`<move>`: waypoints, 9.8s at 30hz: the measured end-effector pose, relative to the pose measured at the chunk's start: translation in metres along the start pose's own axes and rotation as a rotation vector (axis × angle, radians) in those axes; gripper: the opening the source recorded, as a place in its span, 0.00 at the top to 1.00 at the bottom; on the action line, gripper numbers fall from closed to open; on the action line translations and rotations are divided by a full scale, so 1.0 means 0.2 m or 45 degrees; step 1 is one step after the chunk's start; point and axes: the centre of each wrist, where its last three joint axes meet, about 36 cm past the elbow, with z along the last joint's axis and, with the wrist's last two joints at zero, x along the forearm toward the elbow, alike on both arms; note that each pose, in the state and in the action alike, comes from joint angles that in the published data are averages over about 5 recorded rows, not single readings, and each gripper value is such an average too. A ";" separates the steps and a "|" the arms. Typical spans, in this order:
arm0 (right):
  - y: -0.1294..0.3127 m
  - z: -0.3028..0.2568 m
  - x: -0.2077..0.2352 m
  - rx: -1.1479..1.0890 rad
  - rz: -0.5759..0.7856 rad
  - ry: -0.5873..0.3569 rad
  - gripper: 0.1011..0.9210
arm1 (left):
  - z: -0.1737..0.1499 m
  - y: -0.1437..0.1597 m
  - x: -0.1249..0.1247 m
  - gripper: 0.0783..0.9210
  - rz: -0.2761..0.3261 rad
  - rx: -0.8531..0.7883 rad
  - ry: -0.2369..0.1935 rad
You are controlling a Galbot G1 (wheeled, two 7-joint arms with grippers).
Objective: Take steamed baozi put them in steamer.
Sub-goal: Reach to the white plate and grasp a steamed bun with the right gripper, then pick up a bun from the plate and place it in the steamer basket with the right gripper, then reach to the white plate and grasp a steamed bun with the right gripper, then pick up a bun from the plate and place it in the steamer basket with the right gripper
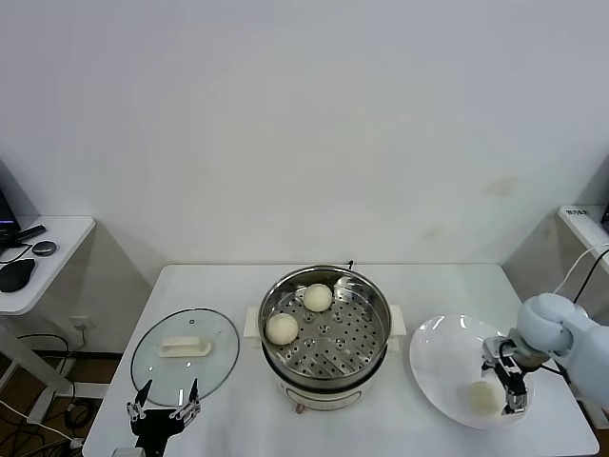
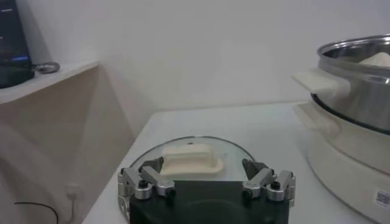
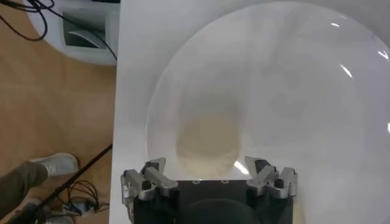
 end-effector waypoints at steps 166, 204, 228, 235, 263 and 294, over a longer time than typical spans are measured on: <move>-0.25 0.17 0.61 -0.115 0.302 -0.160 0.12 | -0.05 0.05 -0.02 0.12 -0.066 0.009 -0.072; -0.21 0.36 0.01 -0.059 0.173 0.049 0.12 | 0.01 0.05 -0.04 0.12 -0.068 0.011 -0.024; -0.22 0.33 -0.09 -0.108 0.186 0.054 0.25 | 0.00 0.05 -0.05 0.12 -0.071 0.016 -0.031; -0.22 0.33 -0.07 -0.121 0.191 0.055 0.46 | 0.01 0.04 -0.06 0.12 -0.073 0.019 -0.029; -0.54 -0.37 0.99 -0.058 0.353 -0.347 0.55 | -0.09 0.02 -0.12 0.12 -0.090 -0.014 -0.152; -0.64 -1.41 0.86 0.113 0.182 -0.119 0.55 | -0.19 -0.01 -0.08 0.12 -0.072 0.021 -0.234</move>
